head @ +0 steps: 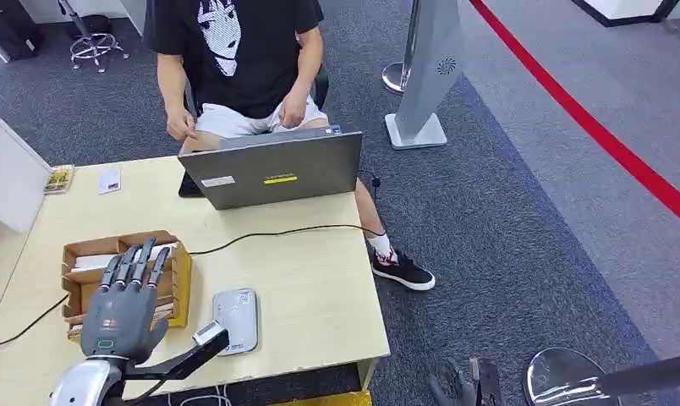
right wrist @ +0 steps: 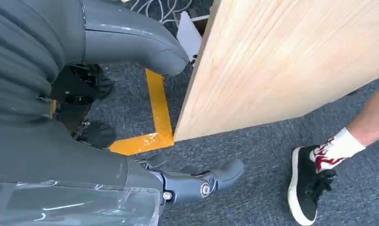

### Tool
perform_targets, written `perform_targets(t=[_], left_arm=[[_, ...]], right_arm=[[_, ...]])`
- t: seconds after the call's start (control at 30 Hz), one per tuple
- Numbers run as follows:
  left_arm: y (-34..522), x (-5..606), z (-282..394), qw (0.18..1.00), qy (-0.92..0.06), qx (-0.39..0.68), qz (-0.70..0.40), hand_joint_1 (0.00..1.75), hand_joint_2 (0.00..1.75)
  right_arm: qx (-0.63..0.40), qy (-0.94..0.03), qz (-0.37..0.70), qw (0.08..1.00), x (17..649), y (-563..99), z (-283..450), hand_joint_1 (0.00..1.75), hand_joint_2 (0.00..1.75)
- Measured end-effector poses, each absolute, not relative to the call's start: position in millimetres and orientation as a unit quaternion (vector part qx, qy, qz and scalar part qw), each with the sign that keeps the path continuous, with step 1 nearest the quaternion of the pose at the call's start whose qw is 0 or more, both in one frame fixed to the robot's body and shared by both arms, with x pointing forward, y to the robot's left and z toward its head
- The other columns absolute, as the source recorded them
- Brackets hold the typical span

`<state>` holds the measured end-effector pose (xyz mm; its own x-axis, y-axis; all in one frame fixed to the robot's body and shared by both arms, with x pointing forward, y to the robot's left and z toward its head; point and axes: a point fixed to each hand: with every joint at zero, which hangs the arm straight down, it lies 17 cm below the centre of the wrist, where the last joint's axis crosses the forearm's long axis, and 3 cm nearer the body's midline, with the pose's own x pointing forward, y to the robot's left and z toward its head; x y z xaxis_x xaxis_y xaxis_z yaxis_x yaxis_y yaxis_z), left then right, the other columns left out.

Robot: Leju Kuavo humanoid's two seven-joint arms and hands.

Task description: Pass the card to the sensor for recognition and then transmit it.

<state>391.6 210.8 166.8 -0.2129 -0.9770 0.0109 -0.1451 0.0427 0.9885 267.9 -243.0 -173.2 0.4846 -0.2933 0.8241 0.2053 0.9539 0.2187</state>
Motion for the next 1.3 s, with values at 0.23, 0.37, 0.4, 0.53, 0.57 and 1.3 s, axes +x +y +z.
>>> perform_targets(t=[0.23,0.37,0.4,0.53,0.57,1.3], left_arm=[[242,399,126,0.413,-0.562,0.47,-0.541,0.0,1.75],[243,396,111,0.426,-0.535,0.475,-0.554,0.0,1.75],[243,396,108,0.435,-0.529,0.476,-0.552,0.0,1.75],[242,394,103,0.446,-0.525,0.473,-0.549,0.0,1.75],[242,394,102,0.447,-0.525,0.474,-0.549,0.0,1.75],[252,405,90,0.426,-0.528,0.467,-0.567,1.75,1.75]], right_arm=[[0.046,-0.489,-0.146,0.859,269,-241,-171,0.0,1.75],[0.05,-0.49,-0.146,0.858,268,-240,-171,0.0,1.75],[0.051,-0.49,-0.146,0.858,267,-240,-171,0.0,1.75],[0.05,-0.49,-0.147,0.858,267,-241,-171,0.0,1.75],[0.05,-0.491,-0.146,0.858,267,-241,-171,0.0,1.75],[0.053,-0.492,-0.146,0.857,267,-237,-169,0.0,1.75]])
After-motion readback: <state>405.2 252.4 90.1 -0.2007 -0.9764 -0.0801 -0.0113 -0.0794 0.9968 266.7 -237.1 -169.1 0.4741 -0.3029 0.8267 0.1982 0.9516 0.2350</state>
